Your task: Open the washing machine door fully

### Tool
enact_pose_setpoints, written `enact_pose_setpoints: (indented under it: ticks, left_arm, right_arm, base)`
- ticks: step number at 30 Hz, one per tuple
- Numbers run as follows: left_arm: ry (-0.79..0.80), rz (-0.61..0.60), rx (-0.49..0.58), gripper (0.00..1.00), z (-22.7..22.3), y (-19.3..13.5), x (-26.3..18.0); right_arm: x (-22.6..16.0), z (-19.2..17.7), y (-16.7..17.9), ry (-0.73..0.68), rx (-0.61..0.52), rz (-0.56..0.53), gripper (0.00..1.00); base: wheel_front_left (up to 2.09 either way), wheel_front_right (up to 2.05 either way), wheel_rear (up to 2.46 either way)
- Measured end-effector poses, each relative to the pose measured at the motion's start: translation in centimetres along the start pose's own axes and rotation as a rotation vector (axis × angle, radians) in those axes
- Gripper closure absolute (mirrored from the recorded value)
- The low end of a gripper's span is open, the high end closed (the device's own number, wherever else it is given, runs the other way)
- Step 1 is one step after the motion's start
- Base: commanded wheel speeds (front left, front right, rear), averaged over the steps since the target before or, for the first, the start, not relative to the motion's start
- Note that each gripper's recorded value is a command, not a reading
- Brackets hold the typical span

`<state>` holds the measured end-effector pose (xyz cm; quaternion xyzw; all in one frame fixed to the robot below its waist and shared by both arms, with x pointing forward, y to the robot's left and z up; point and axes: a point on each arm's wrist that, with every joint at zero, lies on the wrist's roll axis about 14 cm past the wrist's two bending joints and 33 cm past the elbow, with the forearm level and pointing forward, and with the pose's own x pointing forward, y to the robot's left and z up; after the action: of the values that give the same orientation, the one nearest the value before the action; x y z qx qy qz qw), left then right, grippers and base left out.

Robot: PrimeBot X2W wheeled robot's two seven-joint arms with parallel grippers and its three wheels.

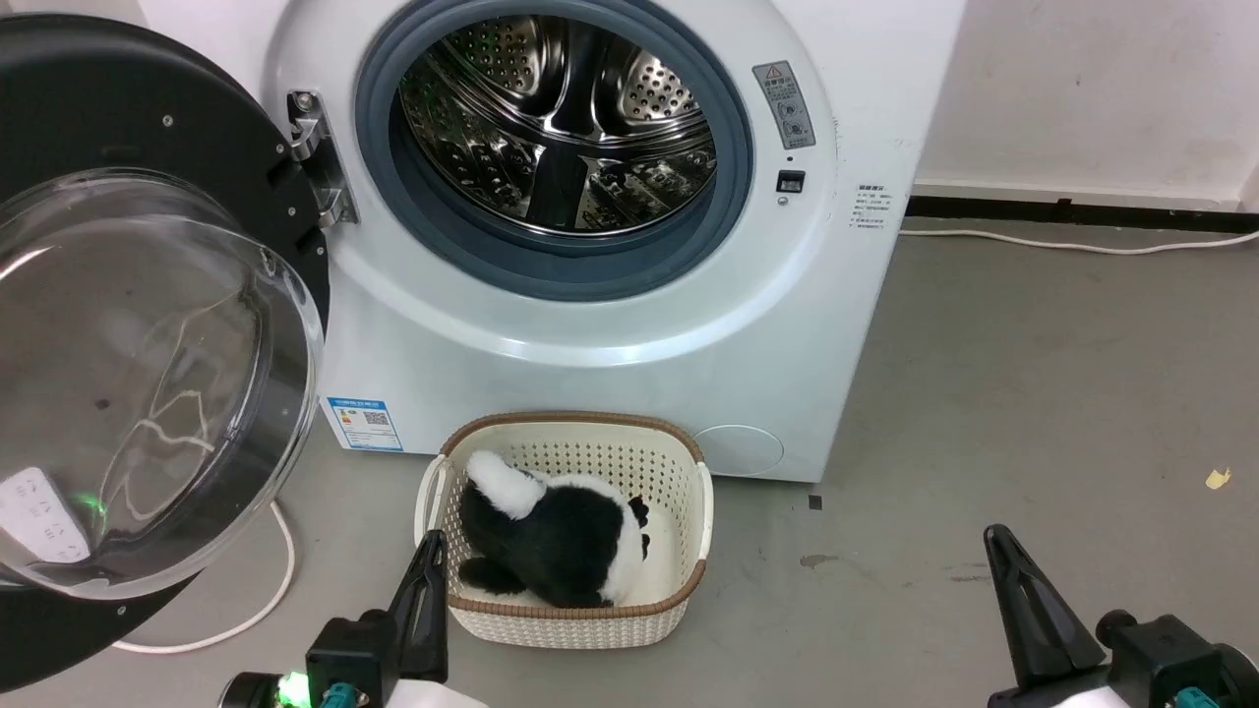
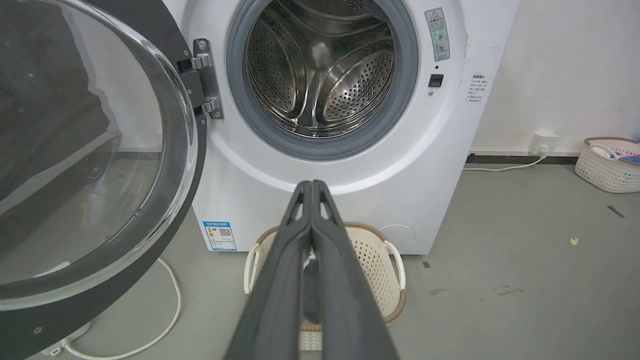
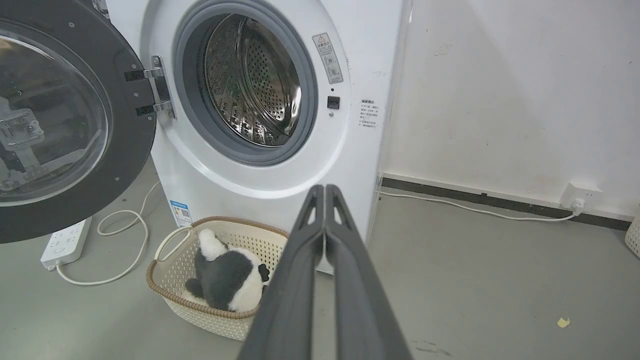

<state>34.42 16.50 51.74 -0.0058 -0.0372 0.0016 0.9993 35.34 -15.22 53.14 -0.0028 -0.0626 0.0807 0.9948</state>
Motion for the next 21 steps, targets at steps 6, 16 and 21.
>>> enact_pose_setpoints:
  ticks: [6,16,21]
  left_arm:
    - [0.007,-0.004,0.004,1.0,0.0,0.1,0.17]
    - [0.017,-0.002,0.006,1.0,0.04,0.14,0.49]
    - [0.021,-0.01,0.008,1.0,0.07,0.08,0.61]
  right_arm:
    - [0.01,-0.19,-0.06,0.013,-0.006,-0.001,1.0]
    - [0.24,-0.21,-0.19,0.027,-0.008,-0.005,1.0]
    - [0.31,-0.28,-0.24,0.035,-0.009,-0.006,1.0]
  base:
    - [0.0,0.0,0.0]
    - [0.0,0.0,0.0]
    - [0.0,0.0,0.0]
